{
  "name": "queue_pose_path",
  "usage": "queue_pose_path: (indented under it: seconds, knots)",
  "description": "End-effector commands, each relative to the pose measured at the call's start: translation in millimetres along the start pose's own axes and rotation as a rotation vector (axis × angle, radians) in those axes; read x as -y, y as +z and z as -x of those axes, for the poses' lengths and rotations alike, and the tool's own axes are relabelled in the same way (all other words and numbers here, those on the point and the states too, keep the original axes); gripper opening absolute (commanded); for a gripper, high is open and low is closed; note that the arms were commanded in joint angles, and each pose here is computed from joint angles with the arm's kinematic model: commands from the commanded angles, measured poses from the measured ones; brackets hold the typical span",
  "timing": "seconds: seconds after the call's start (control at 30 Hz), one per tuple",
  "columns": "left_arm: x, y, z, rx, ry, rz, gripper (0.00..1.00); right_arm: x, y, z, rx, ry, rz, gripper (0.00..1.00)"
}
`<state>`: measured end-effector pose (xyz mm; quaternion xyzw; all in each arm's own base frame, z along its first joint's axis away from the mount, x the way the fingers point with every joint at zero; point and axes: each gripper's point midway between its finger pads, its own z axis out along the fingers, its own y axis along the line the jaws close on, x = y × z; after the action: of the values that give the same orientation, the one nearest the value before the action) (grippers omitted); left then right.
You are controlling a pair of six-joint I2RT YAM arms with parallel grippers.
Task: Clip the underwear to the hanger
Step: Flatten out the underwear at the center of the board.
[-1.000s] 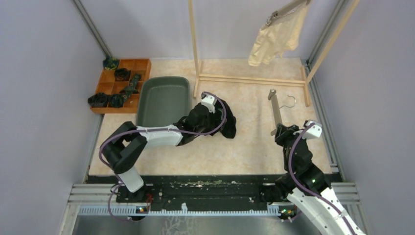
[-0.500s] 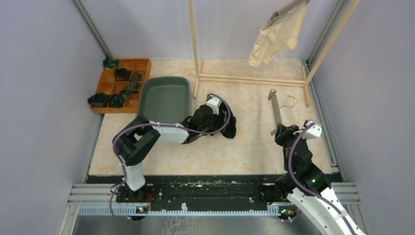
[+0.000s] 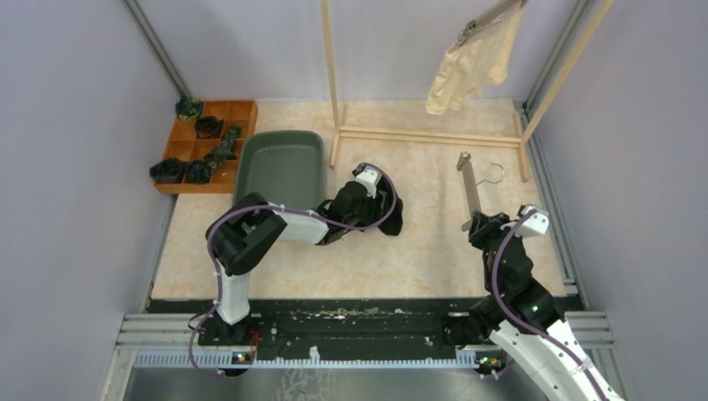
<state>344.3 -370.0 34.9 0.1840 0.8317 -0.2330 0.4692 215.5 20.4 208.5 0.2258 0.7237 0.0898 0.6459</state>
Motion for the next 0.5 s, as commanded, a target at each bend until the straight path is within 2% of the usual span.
queue_pose_path:
  seconds: [0.0,0.07,0.2,0.23,0.47]
  knots:
    - [1,8,-2,0.006,0.013,-0.013,0.57,-15,-1,22,0.056,0.054,0.046,0.0]
    - [0,9,-5,0.004,0.011,-0.013,0.42,-15,-1,23,0.057,0.055,0.046,0.0]
    - [-1,6,-2,0.013,0.01,-0.009,0.04,-16,0,20,0.052,0.051,0.048,0.0]
    - [0,4,2,0.021,0.009,-0.008,0.0,-17,1,19,0.051,0.051,0.051,0.0]
    - [5,-34,51,0.048,0.009,0.01,0.0,-35,8,4,0.004,0.06,0.12,0.0]
